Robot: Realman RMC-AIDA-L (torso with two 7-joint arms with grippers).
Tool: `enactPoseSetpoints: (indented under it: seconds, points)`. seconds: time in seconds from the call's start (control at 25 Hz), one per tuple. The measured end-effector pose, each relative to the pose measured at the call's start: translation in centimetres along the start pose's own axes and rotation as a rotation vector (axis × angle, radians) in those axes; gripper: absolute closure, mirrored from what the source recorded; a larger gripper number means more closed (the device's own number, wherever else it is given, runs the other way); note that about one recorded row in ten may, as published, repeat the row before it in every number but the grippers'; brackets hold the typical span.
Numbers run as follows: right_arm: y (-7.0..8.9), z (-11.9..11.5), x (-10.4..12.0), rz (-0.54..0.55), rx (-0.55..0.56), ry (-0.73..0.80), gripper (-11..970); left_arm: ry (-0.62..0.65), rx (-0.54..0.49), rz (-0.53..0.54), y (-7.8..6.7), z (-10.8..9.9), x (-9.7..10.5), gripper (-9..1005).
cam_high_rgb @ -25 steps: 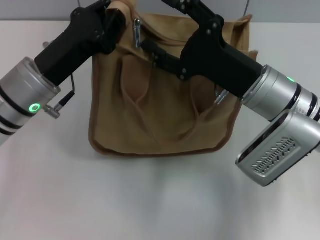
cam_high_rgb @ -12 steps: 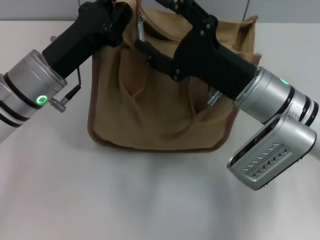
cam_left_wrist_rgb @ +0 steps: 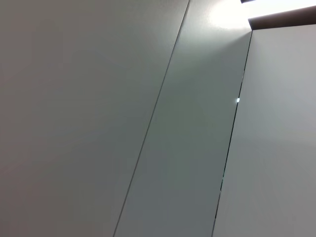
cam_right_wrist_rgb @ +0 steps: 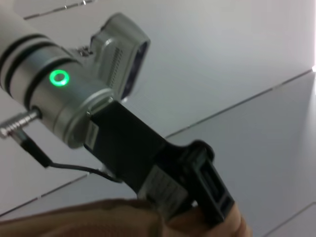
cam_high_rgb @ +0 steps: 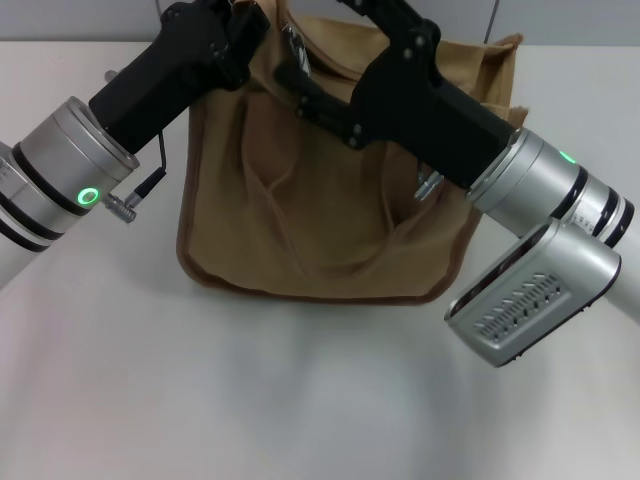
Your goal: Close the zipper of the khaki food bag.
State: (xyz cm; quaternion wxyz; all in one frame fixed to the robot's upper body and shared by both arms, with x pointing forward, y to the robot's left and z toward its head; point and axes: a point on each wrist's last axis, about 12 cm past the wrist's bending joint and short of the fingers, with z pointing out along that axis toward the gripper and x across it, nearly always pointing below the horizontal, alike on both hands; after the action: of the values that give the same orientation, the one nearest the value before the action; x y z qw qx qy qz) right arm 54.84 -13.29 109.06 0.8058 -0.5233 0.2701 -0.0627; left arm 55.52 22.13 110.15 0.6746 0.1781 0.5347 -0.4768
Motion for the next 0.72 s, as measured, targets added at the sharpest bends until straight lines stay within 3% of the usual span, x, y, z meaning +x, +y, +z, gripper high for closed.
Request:
enactPoseSetpoints:
  seconds: [0.28, 0.72]
  points:
    - [0.1, -1.1, -0.5, 0.182, 0.079, 0.035, 143, -0.002, -0.005, 0.0, 0.0, -0.2, 0.0, 976]
    - [0.9, -1.1, -1.1, 0.234, 0.072, 0.043, 144, -0.004, 0.0, -0.005, -0.1, -0.3, 0.1, 976]
